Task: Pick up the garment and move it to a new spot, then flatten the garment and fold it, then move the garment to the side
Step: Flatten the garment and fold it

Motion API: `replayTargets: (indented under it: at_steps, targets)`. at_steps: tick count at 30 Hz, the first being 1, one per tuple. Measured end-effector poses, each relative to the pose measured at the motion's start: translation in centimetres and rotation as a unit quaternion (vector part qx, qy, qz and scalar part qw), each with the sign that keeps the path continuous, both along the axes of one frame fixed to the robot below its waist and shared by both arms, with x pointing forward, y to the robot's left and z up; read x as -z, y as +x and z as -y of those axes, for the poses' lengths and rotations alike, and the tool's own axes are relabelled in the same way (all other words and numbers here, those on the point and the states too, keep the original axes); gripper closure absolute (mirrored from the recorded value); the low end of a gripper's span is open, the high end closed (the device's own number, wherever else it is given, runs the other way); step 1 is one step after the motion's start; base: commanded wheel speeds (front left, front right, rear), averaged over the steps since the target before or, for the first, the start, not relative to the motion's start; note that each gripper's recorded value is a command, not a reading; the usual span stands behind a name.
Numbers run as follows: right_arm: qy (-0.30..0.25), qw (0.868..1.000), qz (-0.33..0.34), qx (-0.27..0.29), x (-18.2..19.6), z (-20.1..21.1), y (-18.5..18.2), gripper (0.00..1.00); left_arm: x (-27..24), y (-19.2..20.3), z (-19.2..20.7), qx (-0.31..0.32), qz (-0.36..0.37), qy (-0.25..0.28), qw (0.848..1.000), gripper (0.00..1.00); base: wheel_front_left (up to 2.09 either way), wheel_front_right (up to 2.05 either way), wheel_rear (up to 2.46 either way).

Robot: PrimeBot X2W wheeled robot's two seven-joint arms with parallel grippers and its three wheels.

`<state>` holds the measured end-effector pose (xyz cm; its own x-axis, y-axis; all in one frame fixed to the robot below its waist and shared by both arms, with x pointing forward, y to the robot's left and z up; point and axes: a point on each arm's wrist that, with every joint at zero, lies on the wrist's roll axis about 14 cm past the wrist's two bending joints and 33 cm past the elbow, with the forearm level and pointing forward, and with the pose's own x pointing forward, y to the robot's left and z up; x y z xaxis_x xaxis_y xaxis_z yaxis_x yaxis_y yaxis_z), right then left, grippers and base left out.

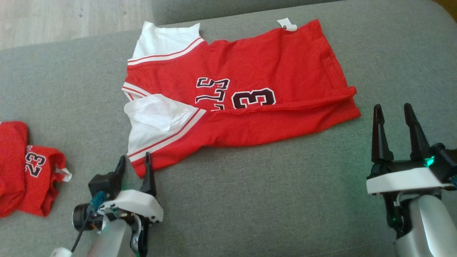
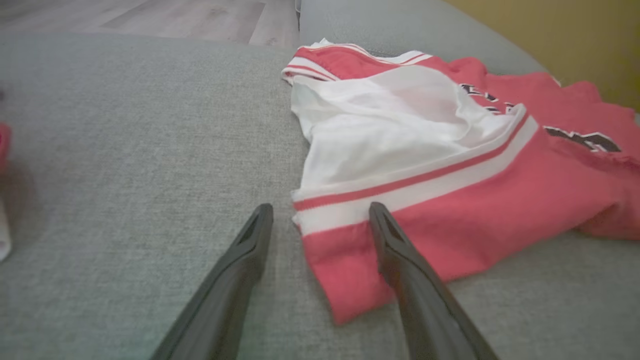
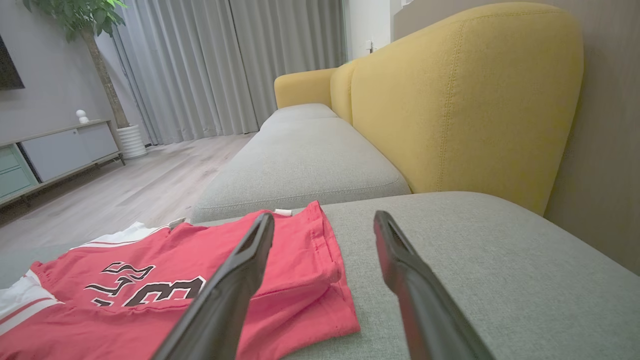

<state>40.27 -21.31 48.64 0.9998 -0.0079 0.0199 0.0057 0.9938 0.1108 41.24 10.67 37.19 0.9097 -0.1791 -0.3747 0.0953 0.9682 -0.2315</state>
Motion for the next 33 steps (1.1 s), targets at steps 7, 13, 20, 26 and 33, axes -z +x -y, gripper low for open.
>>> replayTargets:
  at_steps: [7, 13, 20, 26, 33]
  targets:
    - [-0.001, 1.0, -0.006, 0.006, 0.3, 0.4, -0.3, 0.0, 0.9, 1.2, -0.1, 0.004, -0.021, 0.04, 0.999, 0.0, 0.0, 0.0, 0.0]
    - [-0.001, 1.0, -0.012, 0.007, 0.7, 0.5, -0.4, 0.0, 1.2, 1.3, 0.9, 0.044, -0.039, 0.049, 0.997, 1.0, 0.0, 0.0, 0.0]
    - [-0.014, 0.997, -0.074, 0.011, 3.9, 0.9, -0.1, 0.0, -0.1, 1.3, 1.0, 0.048, -0.007, 0.044, 0.998, 1.0, 0.0, 0.0, 0.0]
    - [0.015, 0.988, -0.149, 0.029, 6.5, 1.1, 2.0, 0.0, -3.8, 3.0, 0.4, 0.042, 0.074, 0.051, 0.995, 1.0, 0.0, 0.0, 0.0]
    - [0.044, 0.97, -0.237, 0.038, 10.0, 1.0, 3.2, 0.0, -8.5, 4.4, 0.8, 0.048, 0.159, 0.049, 0.985, 1.0, 0.0, 0.0, 0.0]
